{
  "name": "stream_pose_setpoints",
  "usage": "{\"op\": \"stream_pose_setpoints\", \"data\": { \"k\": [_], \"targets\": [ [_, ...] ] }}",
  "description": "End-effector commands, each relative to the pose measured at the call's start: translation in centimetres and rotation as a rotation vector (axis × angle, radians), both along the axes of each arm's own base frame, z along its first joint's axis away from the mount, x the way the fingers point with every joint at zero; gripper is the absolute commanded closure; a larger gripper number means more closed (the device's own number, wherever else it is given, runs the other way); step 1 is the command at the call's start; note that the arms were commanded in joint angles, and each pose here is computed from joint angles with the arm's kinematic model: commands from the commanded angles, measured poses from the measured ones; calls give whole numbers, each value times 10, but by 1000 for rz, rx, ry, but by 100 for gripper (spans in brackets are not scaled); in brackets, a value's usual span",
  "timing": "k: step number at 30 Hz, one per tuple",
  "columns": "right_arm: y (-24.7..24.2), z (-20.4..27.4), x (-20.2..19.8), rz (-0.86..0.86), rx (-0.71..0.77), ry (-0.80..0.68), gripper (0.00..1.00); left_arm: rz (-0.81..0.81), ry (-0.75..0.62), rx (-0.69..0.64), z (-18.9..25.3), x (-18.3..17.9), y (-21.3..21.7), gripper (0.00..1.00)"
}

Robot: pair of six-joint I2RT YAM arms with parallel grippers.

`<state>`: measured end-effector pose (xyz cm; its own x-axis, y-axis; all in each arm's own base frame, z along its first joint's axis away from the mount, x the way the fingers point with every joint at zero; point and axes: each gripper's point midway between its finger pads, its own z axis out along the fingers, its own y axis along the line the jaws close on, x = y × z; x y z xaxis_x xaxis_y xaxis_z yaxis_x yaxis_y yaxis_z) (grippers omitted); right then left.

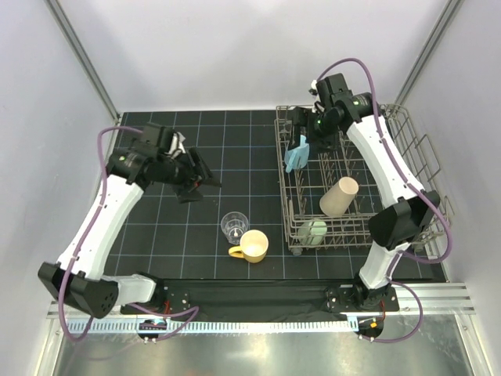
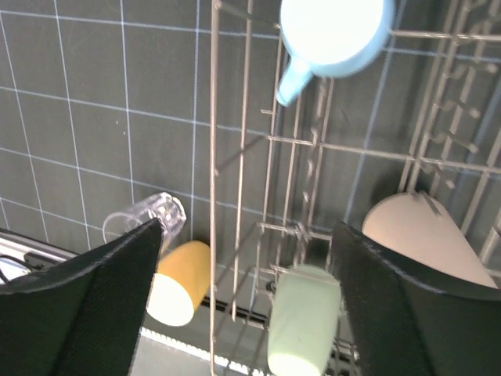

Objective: Load the cups into the dish rack

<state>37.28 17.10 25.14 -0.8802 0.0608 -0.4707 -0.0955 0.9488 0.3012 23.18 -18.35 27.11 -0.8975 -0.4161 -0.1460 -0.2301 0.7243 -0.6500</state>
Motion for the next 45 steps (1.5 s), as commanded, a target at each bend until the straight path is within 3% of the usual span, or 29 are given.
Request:
{"op": "stream_pose_setpoints", "data": {
  "k": [1,3,7,10,12,16,19,35,45],
  "targets": [
    [-16,32,-20,4,-43,-52,6,-64,-5,175,-24,0,3,36],
    [-23,34,-25,-42,-61,-43,0,-108,41,229,-42,-1,-4,36],
    [-24,25,-44,-10,-29,-1,0,-164,84,318,-69,2,-6,36],
    [-27,15,-62,13,106,69,0,-195,96,369,-84,4,-9,36],
    [-27,19,-76,5,207,46,0,-211,105,374,-89,2,-13,37],
    [-16,72,-80,49,363,-174,0,-222,109,374,-97,4,-19,37],
    [-11,81,-88,75,398,-169,0,-234,111,383,-103,5,-23,37],
    [-16,81,-106,79,384,-173,4,-314,219,516,-156,-9,-19,48],
    [-21,75,-113,63,359,-155,5,-367,304,546,-196,-26,-18,67]
  ]
}}
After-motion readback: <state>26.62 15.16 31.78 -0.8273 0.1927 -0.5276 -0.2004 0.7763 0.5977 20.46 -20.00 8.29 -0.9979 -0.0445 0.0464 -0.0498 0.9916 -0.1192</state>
